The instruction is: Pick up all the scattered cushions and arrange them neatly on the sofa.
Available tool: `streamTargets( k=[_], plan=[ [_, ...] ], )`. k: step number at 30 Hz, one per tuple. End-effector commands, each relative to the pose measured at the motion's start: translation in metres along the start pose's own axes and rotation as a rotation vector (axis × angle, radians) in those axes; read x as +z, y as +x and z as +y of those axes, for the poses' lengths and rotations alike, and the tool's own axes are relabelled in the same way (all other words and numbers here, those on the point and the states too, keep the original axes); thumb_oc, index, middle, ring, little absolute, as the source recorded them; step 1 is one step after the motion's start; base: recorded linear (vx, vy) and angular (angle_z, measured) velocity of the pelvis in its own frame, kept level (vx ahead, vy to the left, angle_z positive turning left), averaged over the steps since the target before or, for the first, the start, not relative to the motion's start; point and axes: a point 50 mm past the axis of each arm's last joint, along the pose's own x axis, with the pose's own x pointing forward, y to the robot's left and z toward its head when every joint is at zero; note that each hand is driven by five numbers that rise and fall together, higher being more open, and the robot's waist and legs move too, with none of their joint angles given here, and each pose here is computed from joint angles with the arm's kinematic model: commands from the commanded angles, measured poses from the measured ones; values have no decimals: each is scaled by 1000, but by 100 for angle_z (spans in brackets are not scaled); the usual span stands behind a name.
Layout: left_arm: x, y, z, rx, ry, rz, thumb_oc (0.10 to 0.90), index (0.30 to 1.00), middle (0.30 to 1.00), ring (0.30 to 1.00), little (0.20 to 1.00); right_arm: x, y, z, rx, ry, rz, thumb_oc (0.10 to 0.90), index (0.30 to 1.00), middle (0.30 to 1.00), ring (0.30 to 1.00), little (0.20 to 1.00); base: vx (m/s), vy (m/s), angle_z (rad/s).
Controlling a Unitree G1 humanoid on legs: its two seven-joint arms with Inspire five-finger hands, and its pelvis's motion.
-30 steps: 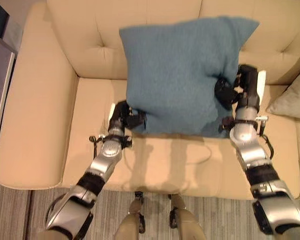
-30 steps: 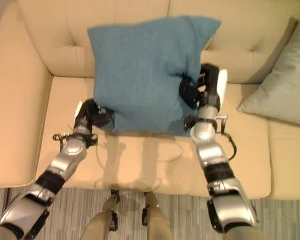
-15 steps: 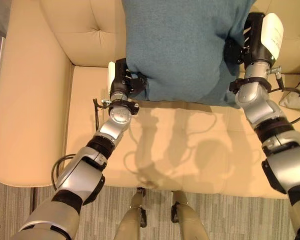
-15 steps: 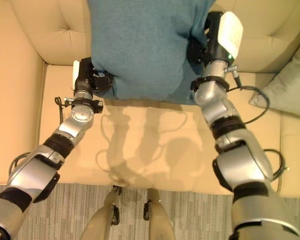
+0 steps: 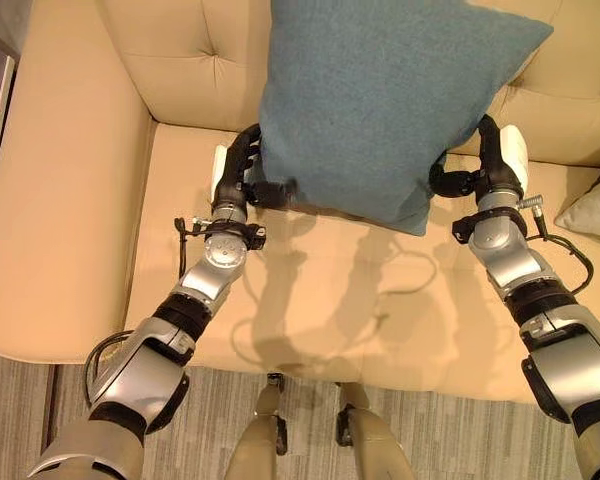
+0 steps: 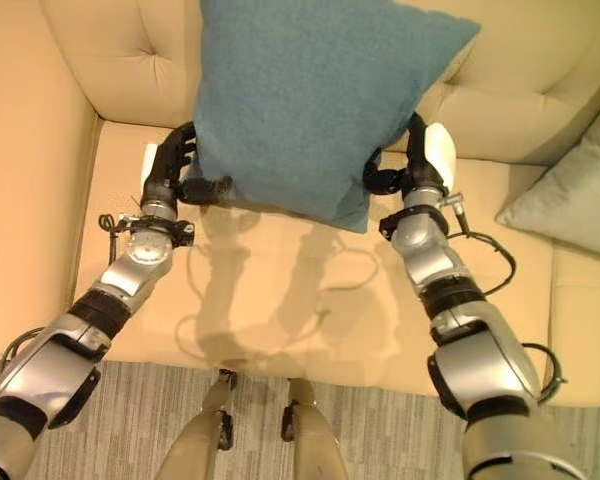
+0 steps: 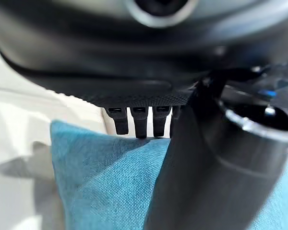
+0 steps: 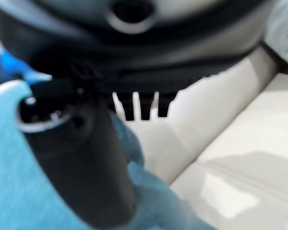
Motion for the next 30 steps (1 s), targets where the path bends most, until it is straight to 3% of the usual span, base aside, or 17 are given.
streamTargets(
  k=[1,5,8,10,13,14,15,20,21,22,23,24,25,26,27,28,30],
  plan=[
    [61,10,10,16,-69,-294,800,900,900,900,900,21,6,-22,-79,72,-125,800,900,900,900,900,0,0,0],
    [33,7,43,87,48,-216,800,900,900,900,900,-9,-6,-43,-130,97,-83,800,900,900,900,900,9,-1,1],
    [6,-7,58,122,34,-140,800,900,900,900,900,-40,-28,-43,-119,163,-19,800,900,900,900,900,56,-9,1],
    [-36,-37,64,107,16,-23,800,900,900,900,900,-82,-66,-31,-43,231,90,800,900,900,900,900,101,-31,1],
    [-64,-61,66,91,0,65,800,900,900,900,900,-104,-90,-24,10,246,160,800,900,900,900,900,79,-16,0],
    [-80,-77,70,89,3,122,800,900,900,900,900,-118,-104,-22,31,249,208,800,900,900,900,900,99,-22,-2],
    [-112,-112,73,80,-6,250,800,900,900,900,900,-141,-133,-16,76,239,300,800,900,900,900,900,152,-31,-4],
    [-175,-197,80,39,54,585,800,900,900,900,900,-183,-198,-2,167,247,521,800,900,900,900,900,101,-26,0],
    [-175,-197,80,39,54,587,800,900,900,900,900,-183,-198,-2,168,247,522,800,900,900,900,900,71,-43,-8],
    [-196,-232,81,29,74,732,800,900,900,900,900,-194,-224,9,224,265,609,800,900,900,900,900,66,-53,-7],
    [-205,-248,81,10,101,802,800,900,900,900,900,-199,-236,13,247,274,647,800,900,900,900,900,65,-52,-2],
    [-206,-248,80,10,101,802,800,900,900,900,900,-199,-236,13,247,273,647,800,900,900,900,900,15,-46,1],
    [-221,-279,77,-47,155,931,800,900,900,900,900,-209,-258,24,330,238,723,800,900,900,900,900,0,0,0],
    [-221,-279,77,-47,155,931,800,900,900,900,900,-209,-258,24,330,238,722,800,900,900,900,900,23,-71,1],
    [-233,-307,71,-101,201,1056,800,900,900,900,900,-216,-279,35,399,221,797,800,900,900,900,900,14,-44,-1],
    [-233,-307,71,-101,201,1055,800,900,900,900,900,-216,-279,35,398,221,797,800,900,900,900,900,21,-89,-3],
    [-243,-336,68,-163,260,1175,800,900,900,900,900,-223,-305,47,467,222,891,800,900,900,900,900,-1,-81,1]
  ],
)
